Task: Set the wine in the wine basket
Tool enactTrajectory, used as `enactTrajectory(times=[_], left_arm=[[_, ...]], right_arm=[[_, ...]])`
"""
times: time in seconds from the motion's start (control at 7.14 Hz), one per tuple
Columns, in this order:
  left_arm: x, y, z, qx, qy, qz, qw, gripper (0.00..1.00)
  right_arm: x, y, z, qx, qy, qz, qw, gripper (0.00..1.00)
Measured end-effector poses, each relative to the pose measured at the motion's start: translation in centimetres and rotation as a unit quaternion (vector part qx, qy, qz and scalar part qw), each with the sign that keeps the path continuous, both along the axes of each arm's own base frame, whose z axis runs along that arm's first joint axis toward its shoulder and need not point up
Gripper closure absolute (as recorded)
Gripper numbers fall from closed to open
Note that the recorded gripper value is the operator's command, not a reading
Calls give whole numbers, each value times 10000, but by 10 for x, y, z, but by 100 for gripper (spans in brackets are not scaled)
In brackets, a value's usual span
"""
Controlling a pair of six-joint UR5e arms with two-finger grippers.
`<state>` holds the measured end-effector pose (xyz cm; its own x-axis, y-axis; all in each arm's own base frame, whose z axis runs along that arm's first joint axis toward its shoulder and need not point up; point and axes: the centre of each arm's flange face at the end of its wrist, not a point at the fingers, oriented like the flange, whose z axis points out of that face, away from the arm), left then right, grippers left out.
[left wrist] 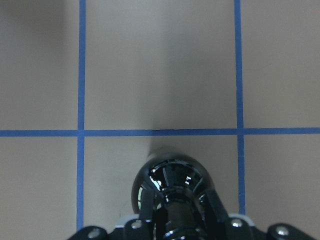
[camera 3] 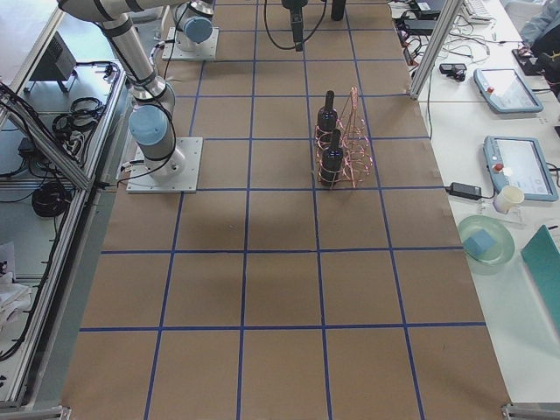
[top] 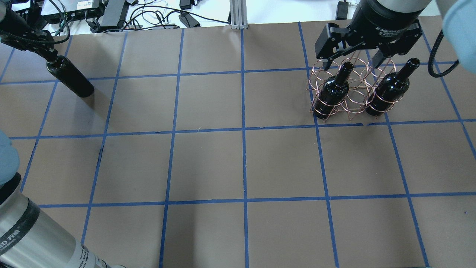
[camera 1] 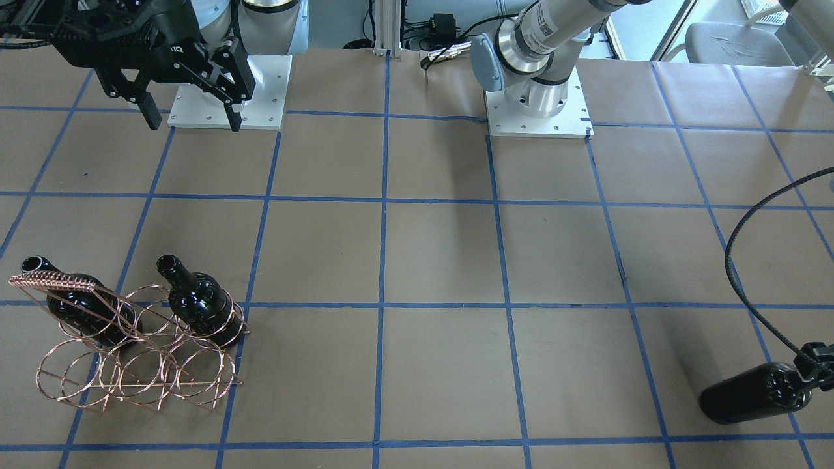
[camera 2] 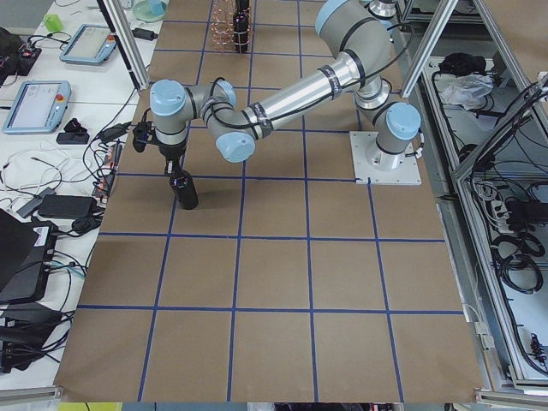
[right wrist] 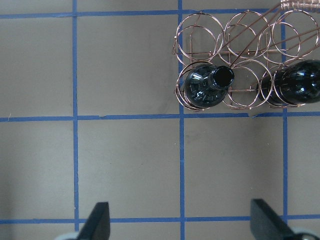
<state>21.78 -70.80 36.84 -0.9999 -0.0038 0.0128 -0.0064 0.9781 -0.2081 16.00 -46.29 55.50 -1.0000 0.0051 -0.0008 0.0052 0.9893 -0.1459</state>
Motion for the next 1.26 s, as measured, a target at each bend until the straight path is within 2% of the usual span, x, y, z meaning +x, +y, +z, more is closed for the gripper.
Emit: enactTrajectory(times=[0.14, 0.28, 0.7, 0.98, 1.26], left_arm=[[0, 0, 0, 1, 0, -1, 10000, 94], [0, 0, 0, 8, 3, 0, 10000, 100], [-2, 4, 4, 81, 1, 5, 10000, 100], [-11, 11, 24, 32, -30, 24, 10000, 100], [-60, 20, 48, -41, 41, 243, 9997, 100]], right_arm=[[0, 0, 0, 1, -7, 5, 10000, 0], [1, 0, 0, 4, -10, 7, 10000, 0], [1, 0, 0, -3, -32, 11, 10000, 0], [1, 0, 0, -7, -34, 12, 10000, 0], [1, -1, 0, -6, -35, 12, 10000, 0]])
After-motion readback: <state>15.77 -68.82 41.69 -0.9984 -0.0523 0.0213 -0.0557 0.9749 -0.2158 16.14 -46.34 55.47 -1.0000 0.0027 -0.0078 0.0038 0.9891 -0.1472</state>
